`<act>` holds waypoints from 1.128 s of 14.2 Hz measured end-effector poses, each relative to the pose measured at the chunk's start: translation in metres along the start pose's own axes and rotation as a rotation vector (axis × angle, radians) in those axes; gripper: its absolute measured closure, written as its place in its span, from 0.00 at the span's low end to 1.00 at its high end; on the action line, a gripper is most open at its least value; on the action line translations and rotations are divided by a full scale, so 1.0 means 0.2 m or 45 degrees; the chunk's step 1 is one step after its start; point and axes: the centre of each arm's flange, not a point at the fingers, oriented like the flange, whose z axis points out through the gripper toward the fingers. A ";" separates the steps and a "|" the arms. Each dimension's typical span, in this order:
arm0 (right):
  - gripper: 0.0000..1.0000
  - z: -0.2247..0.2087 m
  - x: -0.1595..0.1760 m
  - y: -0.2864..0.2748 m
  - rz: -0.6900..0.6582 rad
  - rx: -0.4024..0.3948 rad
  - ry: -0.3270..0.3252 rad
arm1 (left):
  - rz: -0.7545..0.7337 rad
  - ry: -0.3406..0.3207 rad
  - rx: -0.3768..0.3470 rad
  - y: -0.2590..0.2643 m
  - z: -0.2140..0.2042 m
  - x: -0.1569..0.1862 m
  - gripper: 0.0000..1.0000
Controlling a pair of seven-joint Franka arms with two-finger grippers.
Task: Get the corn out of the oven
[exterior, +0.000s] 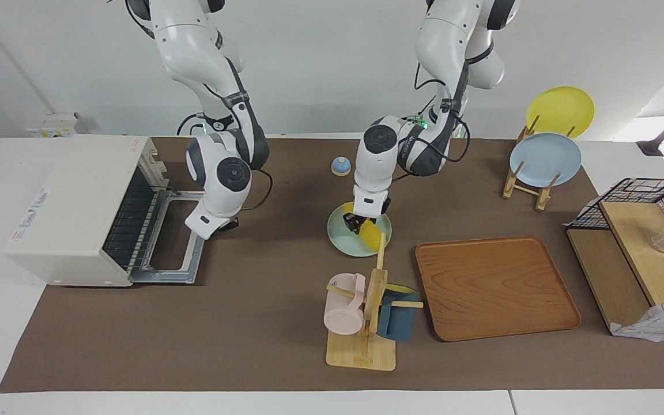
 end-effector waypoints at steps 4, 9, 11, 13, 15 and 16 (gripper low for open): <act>0.99 -0.29 -0.07 0.28 -0.102 -0.011 -0.034 | 0.233 0.053 0.026 -0.37 -0.18 0.61 0.45; 0.99 -0.39 -0.30 0.82 -0.081 0.072 0.001 | 0.571 0.025 0.056 -1.01 -0.07 1.32 0.45; 0.97 -0.37 -0.34 0.94 -0.021 0.147 0.015 | 0.592 0.030 0.058 -0.97 0.01 1.44 0.45; 0.88 -0.36 -0.36 1.00 0.008 0.181 0.026 | 0.621 0.030 0.054 -0.87 0.07 1.45 0.39; 0.67 -0.37 -0.37 1.01 0.033 0.246 0.043 | 0.635 0.006 0.063 -0.84 0.03 1.43 0.17; 0.56 -0.40 -0.39 1.02 0.053 0.291 0.067 | 0.629 -0.022 0.075 -0.86 -0.04 1.42 0.04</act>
